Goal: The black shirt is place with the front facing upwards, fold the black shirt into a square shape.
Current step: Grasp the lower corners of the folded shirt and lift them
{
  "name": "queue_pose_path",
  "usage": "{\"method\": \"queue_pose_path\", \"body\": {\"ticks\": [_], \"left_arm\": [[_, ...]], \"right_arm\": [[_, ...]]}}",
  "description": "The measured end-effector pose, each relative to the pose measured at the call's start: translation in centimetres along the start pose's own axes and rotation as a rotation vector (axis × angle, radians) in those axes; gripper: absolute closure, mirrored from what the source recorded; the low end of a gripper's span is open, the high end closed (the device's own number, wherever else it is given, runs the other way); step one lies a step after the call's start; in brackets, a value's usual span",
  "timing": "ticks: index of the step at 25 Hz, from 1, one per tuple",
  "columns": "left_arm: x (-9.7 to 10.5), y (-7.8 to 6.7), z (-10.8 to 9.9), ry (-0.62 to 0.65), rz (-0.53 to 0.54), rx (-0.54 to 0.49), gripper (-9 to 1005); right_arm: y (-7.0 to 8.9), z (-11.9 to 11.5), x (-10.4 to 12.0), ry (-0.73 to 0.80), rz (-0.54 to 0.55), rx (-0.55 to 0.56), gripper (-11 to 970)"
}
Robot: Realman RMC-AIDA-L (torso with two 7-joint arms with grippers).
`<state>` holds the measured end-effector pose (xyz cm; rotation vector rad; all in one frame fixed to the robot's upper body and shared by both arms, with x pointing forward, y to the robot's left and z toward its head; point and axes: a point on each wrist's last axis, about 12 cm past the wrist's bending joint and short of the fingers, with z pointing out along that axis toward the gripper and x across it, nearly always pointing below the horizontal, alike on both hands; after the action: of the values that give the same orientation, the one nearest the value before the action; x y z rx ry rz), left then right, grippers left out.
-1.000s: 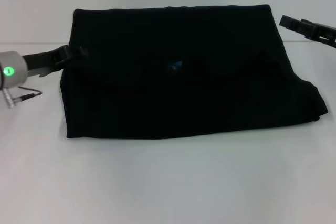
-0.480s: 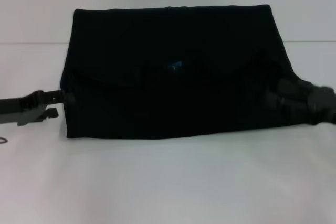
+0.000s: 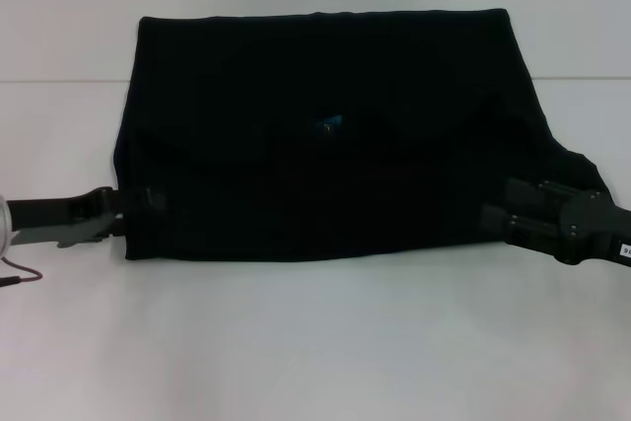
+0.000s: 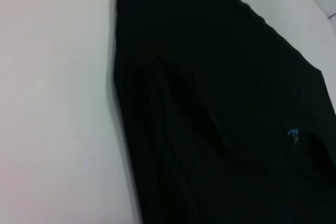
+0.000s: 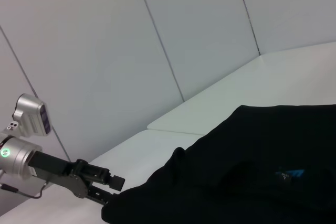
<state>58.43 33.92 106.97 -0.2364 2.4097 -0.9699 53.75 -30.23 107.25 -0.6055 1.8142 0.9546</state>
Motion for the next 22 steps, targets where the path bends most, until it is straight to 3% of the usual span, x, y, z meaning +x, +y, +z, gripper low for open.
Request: {"method": "queue_pose_path", "body": {"ticks": [13,18,21,22], "left_arm": [[0.6,-0.7,0.7,0.096,0.026,-0.007,191],[0.5,-1.0,0.9,0.112,0.041,-0.013,332],[0.5,-1.0,1.0,0.113,0.042,-0.014,594],[0.4,-1.0,1.0,0.113,0.043,-0.014,627]], "right_arm": [[-0.1,-0.2,0.0,0.002,0.006,0.003,193],[-0.4,-0.7,-0.4,0.005,0.020,0.012,193],[-1.0,-1.1,-1.1,0.017,0.066,0.026,193],[-1.3,-1.3,-1.4,0.026,0.089,0.030,194]]}}
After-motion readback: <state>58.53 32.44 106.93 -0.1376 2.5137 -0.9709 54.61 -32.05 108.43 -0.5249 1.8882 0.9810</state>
